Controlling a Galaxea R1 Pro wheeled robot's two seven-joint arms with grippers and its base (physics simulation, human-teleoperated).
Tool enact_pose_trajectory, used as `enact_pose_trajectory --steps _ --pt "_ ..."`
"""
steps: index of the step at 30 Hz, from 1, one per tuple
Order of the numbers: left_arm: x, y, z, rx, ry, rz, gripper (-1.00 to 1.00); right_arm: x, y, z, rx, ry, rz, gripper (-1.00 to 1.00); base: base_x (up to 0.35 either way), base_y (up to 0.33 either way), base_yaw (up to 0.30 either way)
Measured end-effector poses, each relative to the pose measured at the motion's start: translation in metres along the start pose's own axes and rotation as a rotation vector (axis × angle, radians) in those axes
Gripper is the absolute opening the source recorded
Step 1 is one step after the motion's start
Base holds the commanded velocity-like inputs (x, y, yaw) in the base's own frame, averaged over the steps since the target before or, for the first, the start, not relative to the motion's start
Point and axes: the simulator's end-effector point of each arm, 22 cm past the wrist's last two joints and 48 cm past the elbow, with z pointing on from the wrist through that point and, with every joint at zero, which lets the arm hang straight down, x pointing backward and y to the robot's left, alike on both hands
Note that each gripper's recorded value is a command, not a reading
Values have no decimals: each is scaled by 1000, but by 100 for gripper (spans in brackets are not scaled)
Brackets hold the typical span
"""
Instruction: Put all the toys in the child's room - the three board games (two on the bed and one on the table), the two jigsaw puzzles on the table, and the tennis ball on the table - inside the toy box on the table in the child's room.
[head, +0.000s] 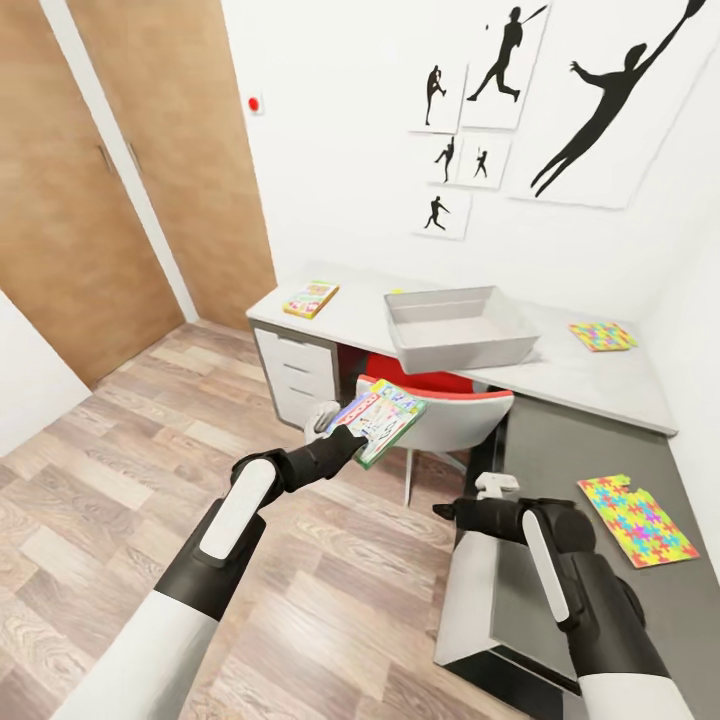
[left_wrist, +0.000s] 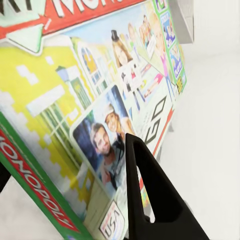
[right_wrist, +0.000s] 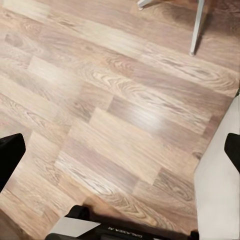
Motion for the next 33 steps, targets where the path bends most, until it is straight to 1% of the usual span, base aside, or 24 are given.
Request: enact_pose_trajectory --steps 33 --pt "-2 2 0 -5 -4 -3 -100 -2 0 -2 2 -7 -3 100 0 0 299"
